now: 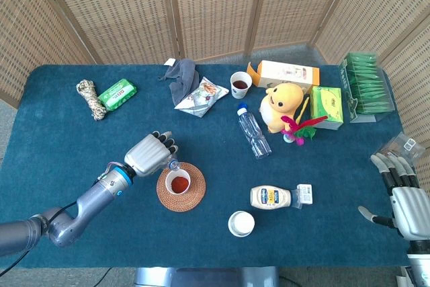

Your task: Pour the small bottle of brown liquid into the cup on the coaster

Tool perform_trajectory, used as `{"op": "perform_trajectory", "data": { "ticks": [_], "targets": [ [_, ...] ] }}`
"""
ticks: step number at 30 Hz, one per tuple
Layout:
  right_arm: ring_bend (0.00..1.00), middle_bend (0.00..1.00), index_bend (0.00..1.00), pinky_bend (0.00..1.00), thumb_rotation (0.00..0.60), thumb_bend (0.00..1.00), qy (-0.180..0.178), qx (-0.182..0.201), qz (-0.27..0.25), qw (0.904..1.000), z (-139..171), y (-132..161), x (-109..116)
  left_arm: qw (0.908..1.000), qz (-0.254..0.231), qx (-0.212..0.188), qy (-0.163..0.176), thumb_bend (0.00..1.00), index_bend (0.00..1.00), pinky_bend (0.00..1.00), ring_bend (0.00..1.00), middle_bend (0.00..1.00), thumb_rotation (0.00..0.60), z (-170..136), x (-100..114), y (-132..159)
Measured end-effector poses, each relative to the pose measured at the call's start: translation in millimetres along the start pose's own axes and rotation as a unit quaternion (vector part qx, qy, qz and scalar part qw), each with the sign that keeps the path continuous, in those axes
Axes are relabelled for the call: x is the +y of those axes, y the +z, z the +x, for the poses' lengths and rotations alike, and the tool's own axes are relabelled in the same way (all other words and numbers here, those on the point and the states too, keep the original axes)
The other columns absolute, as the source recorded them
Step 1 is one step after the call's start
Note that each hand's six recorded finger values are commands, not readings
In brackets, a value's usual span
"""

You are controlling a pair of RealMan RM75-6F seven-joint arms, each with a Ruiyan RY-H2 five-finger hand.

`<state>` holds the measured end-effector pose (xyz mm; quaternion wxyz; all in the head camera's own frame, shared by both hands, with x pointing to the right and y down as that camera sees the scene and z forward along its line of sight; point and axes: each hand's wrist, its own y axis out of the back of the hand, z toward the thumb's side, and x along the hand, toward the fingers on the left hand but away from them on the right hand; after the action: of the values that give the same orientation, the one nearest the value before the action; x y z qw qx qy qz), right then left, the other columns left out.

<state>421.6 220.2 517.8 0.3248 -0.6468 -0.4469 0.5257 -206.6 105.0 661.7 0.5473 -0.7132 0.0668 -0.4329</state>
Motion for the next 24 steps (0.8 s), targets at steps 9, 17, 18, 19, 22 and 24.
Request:
{"op": "perform_trajectory", "data": {
  "ticks": [9, 17, 18, 19, 22, 24],
  "targets": [
    [0.0, 0.0, 0.0, 0.0, 0.6, 0.0, 0.002, -0.001, 0.001, 1.0, -1, 0, -1, 0.9995, 0.03, -0.011, 0.005, 0.47, 0.4, 0.39, 0.18, 0.33, 0.6, 0, 0, 4],
    [0.0, 0.0, 0.0, 0.0, 0.6, 0.0, 0.0, 0.0, -0.004, 1.0, 0, 0, 1, 0.9975, 0.068, -0.021, 0.007, 0.47, 0.38, 0.4, 0.17, 0.32, 0.6, -1, -3, 9],
    [0.0, 0.0, 0.0, 0.0, 0.6, 0.0, 0.0, 0.0, -0.005, 1.0, 0, 0, 1, 0.9972, 0.072, -0.021, 0.008, 0.47, 0.38, 0.4, 0.17, 0.31, 0.6, 0, -3, 9],
    [0.0, 0.0, 0.0, 0.0, 0.6, 0.0, 0.0, 0.0, -0.006, 1.0, 0, -1, 1, 0.9968, 0.077, -0.022, 0.008, 0.47, 0.38, 0.4, 0.17, 0.31, 0.6, 0, -3, 9],
    [0.0, 0.0, 0.0, 0.0, 0.6, 0.0, -0.002, 0.0, -0.008, 1.0, 0, -1, 3, 0.9956, 0.09, -0.022, 0.011, 0.47, 0.38, 0.4, 0.17, 0.32, 0.6, 1, -2, 10],
    [0.0, 0.0, 0.0, 0.0, 0.6, 0.0, -0.004, -0.001, -0.01, 0.9999, 0, -2, 4, 0.9946, 0.1, -0.023, 0.013, 0.47, 0.38, 0.4, 0.17, 0.32, 0.6, 2, -1, 11]
  ]
}}
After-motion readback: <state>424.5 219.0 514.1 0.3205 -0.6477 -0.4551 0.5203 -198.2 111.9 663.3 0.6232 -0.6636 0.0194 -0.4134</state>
